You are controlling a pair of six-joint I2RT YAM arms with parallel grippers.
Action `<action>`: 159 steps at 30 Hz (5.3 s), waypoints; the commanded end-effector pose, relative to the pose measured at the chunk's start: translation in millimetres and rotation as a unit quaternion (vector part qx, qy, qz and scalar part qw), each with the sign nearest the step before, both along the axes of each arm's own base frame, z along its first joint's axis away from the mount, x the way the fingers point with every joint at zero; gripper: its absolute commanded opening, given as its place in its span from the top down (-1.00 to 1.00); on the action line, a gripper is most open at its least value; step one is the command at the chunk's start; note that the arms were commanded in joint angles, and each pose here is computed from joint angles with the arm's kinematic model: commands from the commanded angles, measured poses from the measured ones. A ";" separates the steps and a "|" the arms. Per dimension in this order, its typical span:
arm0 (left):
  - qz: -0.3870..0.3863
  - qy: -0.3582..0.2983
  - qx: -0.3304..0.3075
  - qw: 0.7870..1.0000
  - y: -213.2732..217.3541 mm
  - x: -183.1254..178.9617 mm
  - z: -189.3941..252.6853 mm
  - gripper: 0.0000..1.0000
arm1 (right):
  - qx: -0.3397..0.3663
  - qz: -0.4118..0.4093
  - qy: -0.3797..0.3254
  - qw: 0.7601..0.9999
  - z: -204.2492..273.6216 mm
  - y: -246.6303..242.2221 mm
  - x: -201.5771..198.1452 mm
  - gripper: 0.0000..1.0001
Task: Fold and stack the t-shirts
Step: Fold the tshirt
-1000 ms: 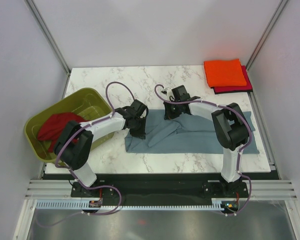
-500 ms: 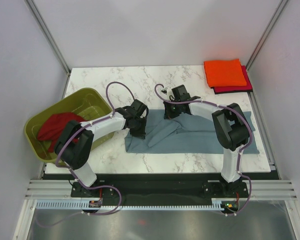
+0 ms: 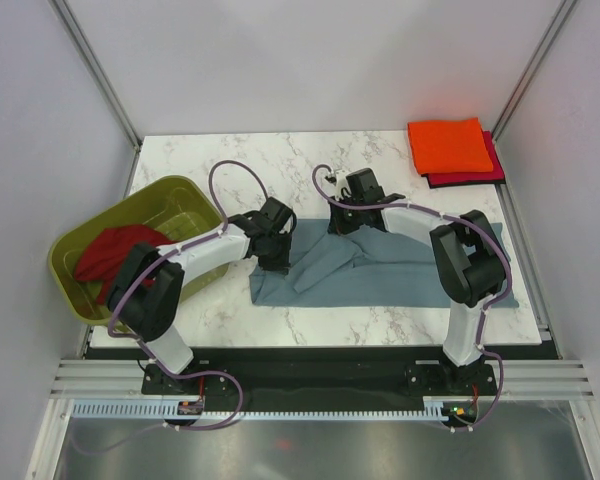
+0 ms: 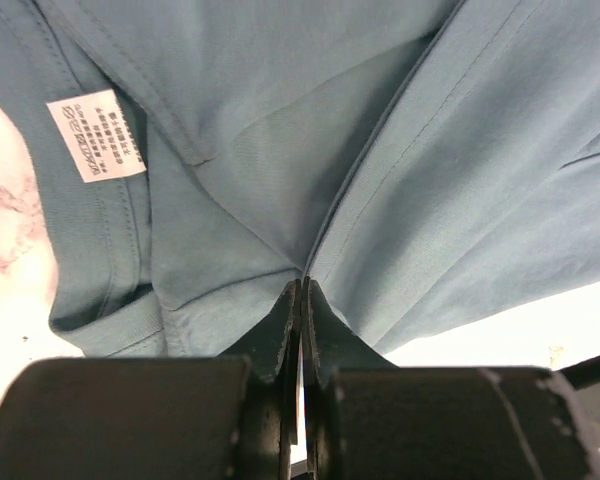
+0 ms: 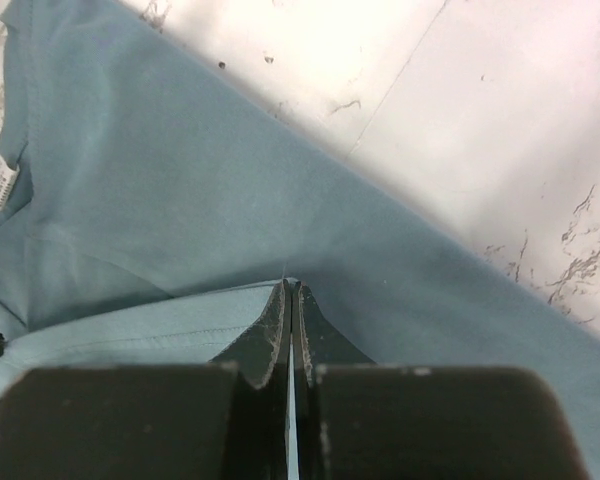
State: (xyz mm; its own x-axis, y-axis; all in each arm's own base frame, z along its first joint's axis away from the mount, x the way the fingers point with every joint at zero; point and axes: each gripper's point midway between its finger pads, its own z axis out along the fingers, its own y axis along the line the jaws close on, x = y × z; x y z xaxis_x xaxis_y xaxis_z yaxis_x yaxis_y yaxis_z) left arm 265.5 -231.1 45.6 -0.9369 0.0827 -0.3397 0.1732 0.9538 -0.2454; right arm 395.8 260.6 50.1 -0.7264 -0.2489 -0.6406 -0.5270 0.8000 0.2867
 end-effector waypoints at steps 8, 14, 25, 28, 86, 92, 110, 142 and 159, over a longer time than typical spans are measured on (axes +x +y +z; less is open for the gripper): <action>0.012 -0.062 0.007 0.998 -0.4 26.5 30.0 0.95 | 0.011 -0.011 -0.027 0.999 13.4 0.1 5.4 1.00; 0.025 -0.069 0.043 0.996 9.6 35.0 24.6 0.95 | 0.008 -0.023 -0.034 0.999 12.2 -3.1 7.4 1.00; 0.020 -0.055 0.078 0.995 13.9 46.4 8.4 0.59 | 0.007 -0.053 -0.040 0.998 8.6 -10.2 7.7 0.85; 0.038 -0.095 0.099 0.990 23.3 60.4 32.3 0.40 | 0.016 -0.076 -0.064 0.995 35.2 -13.5 13.3 0.57; 0.079 -0.180 -0.062 0.979 -0.5 168.6 102.2 0.95 | 0.062 -0.222 -0.191 0.954 218.8 -111.5 -27.5 0.21; 0.085 -0.176 0.011 0.981 -9.9 128.1 77.5 0.95 | 0.058 -0.220 -0.190 0.955 218.2 -113.4 -31.7 0.21; 0.095 -0.089 0.128 0.983 -17.2 159.6 -48.0 0.95 | 0.048 -0.237 -0.207 0.948 226.6 -120.7 -26.4 0.20; 0.068 -0.047 -0.315 0.946 -145.3 32.0 118.8 0.09 | 0.022 -0.321 -0.177 0.930 249.9 -155.4 -51.6 0.19; 0.103 0.072 -0.319 0.939 -266.3 -105.3 14.0 -0.15 | 0.071 -0.294 -0.205 0.931 289.7 -160.3 -101.3 0.19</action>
State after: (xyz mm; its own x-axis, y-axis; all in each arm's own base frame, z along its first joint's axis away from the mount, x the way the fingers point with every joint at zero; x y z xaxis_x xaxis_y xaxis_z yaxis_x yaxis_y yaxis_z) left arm 160.9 -467.8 57.8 -0.9628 -0.2061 -0.1746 -0.0088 0.6700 -0.7423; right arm 303.5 103.6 322.6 -0.4263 0.2232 -0.8766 -0.0803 0.9559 0.2825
